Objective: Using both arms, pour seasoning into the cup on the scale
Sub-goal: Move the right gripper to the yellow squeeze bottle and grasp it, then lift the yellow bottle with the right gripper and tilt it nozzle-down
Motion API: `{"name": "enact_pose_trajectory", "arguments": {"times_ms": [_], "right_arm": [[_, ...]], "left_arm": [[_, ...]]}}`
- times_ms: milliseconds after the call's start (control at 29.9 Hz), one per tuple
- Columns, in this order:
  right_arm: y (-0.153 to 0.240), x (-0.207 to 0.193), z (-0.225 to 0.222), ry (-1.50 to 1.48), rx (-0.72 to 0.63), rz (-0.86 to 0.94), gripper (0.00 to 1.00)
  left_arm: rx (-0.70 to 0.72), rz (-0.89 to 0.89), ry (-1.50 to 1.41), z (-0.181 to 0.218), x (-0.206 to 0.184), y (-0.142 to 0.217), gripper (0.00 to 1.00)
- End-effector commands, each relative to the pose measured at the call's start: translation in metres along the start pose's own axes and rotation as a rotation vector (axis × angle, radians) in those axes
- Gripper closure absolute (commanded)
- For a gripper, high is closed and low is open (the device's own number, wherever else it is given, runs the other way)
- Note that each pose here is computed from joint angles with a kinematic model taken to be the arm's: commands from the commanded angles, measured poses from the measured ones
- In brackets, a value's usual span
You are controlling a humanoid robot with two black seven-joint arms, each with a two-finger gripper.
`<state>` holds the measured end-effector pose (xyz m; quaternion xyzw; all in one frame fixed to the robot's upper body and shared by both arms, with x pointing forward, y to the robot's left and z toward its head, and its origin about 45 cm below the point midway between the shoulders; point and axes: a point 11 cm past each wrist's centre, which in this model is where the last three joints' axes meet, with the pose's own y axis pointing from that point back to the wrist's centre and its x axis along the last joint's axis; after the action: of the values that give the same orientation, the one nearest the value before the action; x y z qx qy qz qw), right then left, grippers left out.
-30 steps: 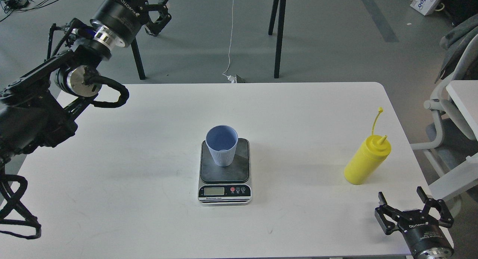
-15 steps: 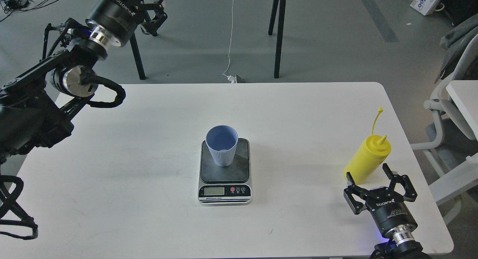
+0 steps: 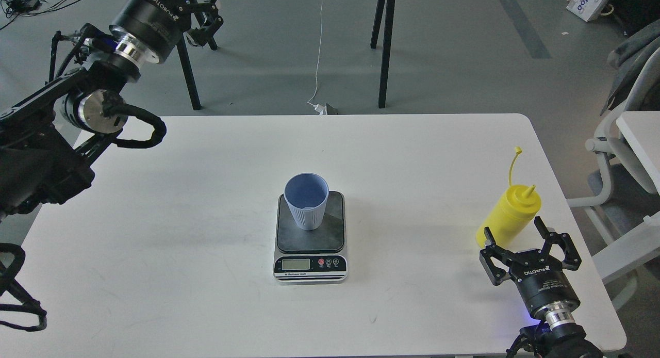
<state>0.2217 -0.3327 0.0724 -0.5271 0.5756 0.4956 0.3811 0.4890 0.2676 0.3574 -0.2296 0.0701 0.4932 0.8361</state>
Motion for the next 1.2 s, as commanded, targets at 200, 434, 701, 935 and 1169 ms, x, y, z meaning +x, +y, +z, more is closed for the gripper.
{"name": "enact_pose_trajectory", "arguments": {"times_ms": [200,434,701,935,1169], "right_arm": [[-0.006,0.006,-0.015,0.019,0.065,0.016,0.05],[-0.028,0.001,-0.023,0.049,0.078,0.0,0.06],[-0.043,-0.001,-0.011,0.057,0.05,-0.007,0.05],[-0.048,0.0,-0.016,0.066,0.063,-0.005,0.06],[-0.055,0.013,-0.014,0.066,0.084,0.037,0.07]], "left_arm": [[0.002,0.001,0.0,0.0,0.0,0.0,0.0],[0.006,0.005,-0.001,-0.002,0.001,0.001,0.0],[0.003,0.006,0.001,-0.002,0.001,0.001,0.0],[0.005,0.006,0.0,-0.003,0.001,0.002,0.0],[0.002,0.008,-0.001,-0.001,0.001,0.001,0.0]]}}
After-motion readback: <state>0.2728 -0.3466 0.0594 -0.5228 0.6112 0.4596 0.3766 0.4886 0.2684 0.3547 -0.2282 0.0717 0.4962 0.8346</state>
